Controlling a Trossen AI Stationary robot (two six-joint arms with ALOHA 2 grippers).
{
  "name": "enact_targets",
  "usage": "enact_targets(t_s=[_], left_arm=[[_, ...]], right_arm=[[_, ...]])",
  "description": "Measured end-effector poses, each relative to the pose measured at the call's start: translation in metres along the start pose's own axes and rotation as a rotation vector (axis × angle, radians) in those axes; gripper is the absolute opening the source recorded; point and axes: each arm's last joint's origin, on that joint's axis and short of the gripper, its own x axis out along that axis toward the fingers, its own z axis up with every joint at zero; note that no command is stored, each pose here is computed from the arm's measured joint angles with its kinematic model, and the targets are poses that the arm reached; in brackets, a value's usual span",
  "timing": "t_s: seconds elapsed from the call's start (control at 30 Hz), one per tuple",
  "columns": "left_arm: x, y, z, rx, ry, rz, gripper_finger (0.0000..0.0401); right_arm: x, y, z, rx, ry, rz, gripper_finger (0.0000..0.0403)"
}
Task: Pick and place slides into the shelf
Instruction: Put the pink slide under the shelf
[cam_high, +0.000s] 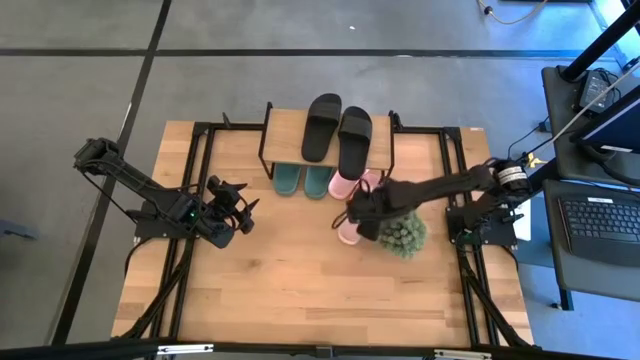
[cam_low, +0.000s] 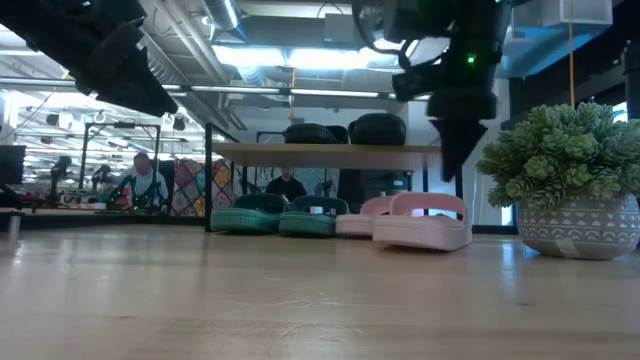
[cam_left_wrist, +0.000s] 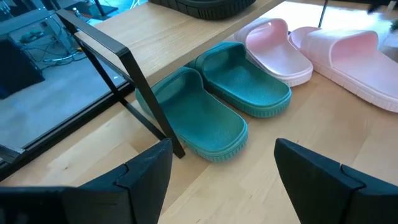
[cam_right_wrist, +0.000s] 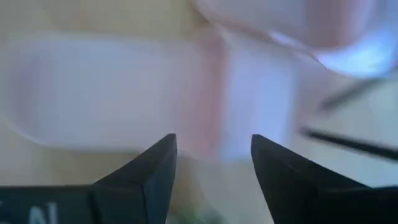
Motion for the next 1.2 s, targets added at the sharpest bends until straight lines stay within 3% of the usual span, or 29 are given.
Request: enact_targets(t_s=[0.17,0.4,0.53,0.73,0.97,1.2], left_arm=[[0.0,0.0,0.0,0.0,0.0,-0.001,0.0273],[0.0,0.0,0.0,0.0,0.0,0.0,0.0273],[0.0,0.0,0.0,0.0,0.0,0.0,0.0273],[0.0,0.0,0.0,0.0,-0.001,0.0,0.0273],[0.0,0.0,0.0,0.001,-0.001,0.0,0.0273],[0.0,0.0,0.0,0.001,-0.001,0.0,0.0273]], right_arm=[[-0.012,-0.02,0.004,-0.043,0.135,-0.009,0.0208],[0.007,-0.041,0.006,-0.038,0.233,0.05,0.0208],[0.018,-0.048,0.006,-0.03,0.246,0.059,0.0208],[0.031,-0.045,0.01,-0.06,0.259,0.159,0.0208],[0.054,-0.042,0.009,-0.095,0.348,0.133,0.0208],[0.06,-0.043,0.011,-0.137,0.319,0.057,0.0208]])
